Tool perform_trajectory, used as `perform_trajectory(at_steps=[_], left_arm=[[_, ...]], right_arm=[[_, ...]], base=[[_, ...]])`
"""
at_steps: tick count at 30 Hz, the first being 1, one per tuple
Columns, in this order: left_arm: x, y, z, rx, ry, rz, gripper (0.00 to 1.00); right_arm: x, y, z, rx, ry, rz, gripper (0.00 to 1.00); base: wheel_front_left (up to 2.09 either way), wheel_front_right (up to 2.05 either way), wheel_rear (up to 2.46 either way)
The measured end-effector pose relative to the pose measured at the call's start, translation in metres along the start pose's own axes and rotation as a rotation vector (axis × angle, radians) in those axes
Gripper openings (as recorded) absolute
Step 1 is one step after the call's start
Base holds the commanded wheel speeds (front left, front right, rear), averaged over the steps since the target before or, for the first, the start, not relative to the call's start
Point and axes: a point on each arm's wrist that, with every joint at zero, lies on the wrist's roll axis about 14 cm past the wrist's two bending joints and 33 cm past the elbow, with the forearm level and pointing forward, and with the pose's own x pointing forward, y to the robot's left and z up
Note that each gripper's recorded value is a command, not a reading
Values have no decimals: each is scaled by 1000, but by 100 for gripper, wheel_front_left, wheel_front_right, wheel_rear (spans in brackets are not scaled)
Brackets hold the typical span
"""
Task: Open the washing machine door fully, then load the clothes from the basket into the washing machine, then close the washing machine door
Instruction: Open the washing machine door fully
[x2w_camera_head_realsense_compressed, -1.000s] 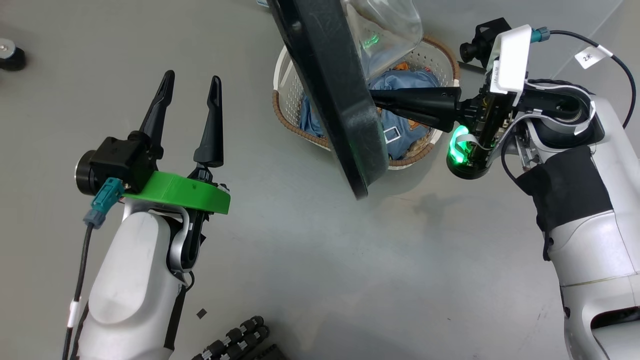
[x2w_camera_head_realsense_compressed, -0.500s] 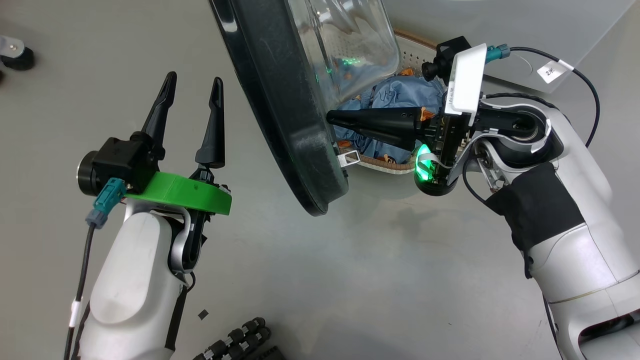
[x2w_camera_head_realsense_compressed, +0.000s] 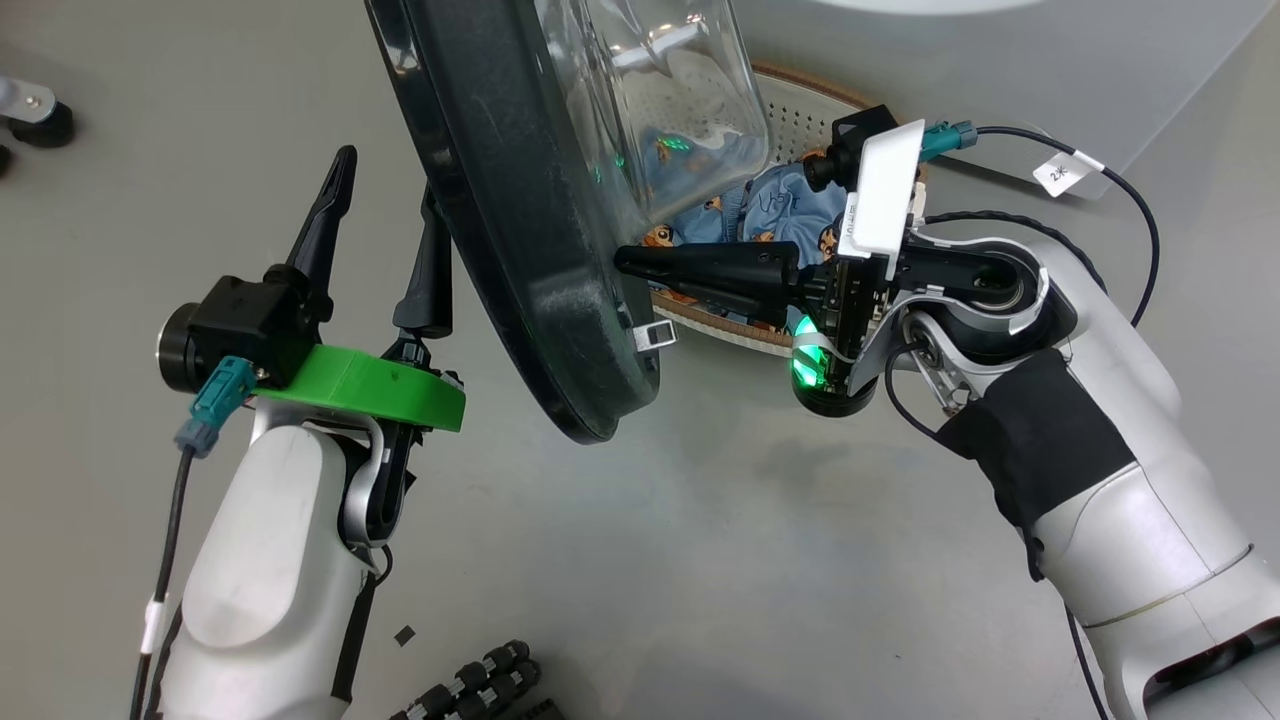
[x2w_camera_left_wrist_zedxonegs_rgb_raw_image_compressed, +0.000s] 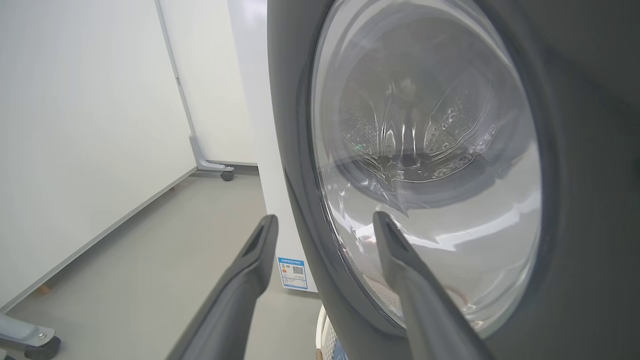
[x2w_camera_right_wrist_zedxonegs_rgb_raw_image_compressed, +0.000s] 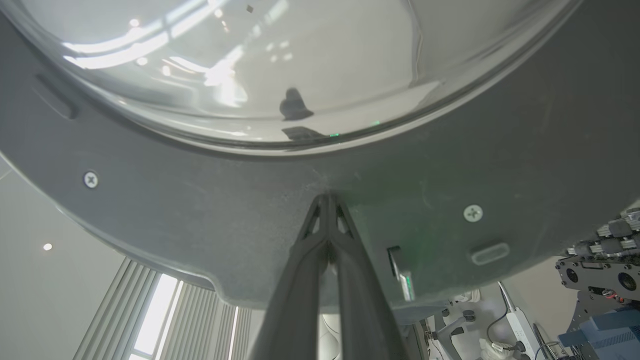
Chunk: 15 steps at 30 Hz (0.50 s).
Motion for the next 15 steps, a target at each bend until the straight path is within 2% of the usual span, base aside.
perform_trajectory(at_steps=[15], left_arm=[[-1, 6, 9, -12, -28, 19, 100]], right_arm=[[-6, 7, 7, -15, -97, 14, 0]], base=[[0, 0, 0]])
